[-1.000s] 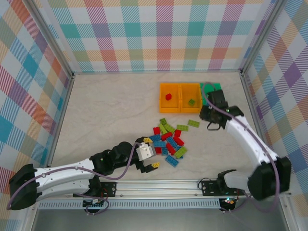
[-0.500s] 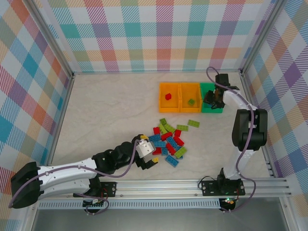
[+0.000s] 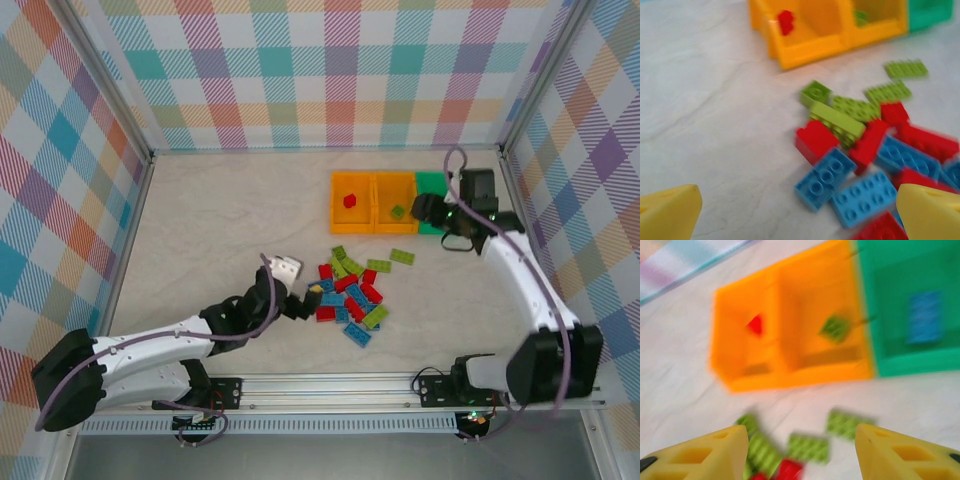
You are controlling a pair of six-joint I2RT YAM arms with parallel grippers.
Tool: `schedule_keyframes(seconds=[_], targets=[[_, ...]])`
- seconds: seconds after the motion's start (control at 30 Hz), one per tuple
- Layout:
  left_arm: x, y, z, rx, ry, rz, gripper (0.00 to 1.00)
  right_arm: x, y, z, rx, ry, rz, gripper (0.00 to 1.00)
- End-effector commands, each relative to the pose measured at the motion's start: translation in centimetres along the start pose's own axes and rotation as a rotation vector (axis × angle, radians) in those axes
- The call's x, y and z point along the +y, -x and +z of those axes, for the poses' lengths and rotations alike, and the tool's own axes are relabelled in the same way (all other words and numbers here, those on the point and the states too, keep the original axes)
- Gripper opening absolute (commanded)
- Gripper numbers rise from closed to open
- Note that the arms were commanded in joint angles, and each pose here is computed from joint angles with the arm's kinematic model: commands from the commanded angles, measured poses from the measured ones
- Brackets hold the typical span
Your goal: Sort the legos into containers by color
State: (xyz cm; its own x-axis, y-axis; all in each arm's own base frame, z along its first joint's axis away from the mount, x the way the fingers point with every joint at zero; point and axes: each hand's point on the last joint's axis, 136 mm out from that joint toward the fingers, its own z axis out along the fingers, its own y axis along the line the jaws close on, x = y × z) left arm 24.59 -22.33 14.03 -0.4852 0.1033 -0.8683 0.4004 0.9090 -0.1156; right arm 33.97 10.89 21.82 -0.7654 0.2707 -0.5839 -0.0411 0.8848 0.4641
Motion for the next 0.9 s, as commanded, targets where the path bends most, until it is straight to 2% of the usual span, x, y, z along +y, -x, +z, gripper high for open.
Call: schedule_keyframes(seconds=[0.0,0.13,0.2,0.37,0.4,0.5,0.7,0.87], targets=[[0.9,0.6,0.3,0.078,-0.010,-0.346,1.00,3.9,-6.7,-1.6,0.162,0.102,-0.018,0.59],[0.5,1.0,1.3,0.174,-0.023,-0.399,1.00,5.5,-13.1,-3.6,0.310,0.120,-0.068,0.59],[0.0,0.6,2.4,0.255,-0.021,-0.422,1.00,6.0,-15.7,-4.2,0.379,0.138,-0.065,0.60],[-1.3,-1.2,5.5,0.425,0.020,-0.490,0.85,7.4,-19.6,-5.1,0.523,0.202,-0.095,0.67],[-1.6,-1.4,6.0,0.440,0.013,-0.491,0.82,7.3,-20.2,-5.2,0.548,0.200,-0.112,0.71],[-2.4,-1.9,7.5,0.461,-0.006,-0.503,0.76,6.7,-21.4,-5.2,0.585,0.176,-0.137,0.80],[-2.7,-3.4,9.8,0.521,0.017,-0.466,0.75,6.2,-21.6,-5.1,0.553,0.185,-0.145,0.94],[-2.1,-4.3,11.3,0.532,0.067,-0.450,0.73,5.6,-21.6,-5.0,0.536,0.168,-0.152,0.99]])
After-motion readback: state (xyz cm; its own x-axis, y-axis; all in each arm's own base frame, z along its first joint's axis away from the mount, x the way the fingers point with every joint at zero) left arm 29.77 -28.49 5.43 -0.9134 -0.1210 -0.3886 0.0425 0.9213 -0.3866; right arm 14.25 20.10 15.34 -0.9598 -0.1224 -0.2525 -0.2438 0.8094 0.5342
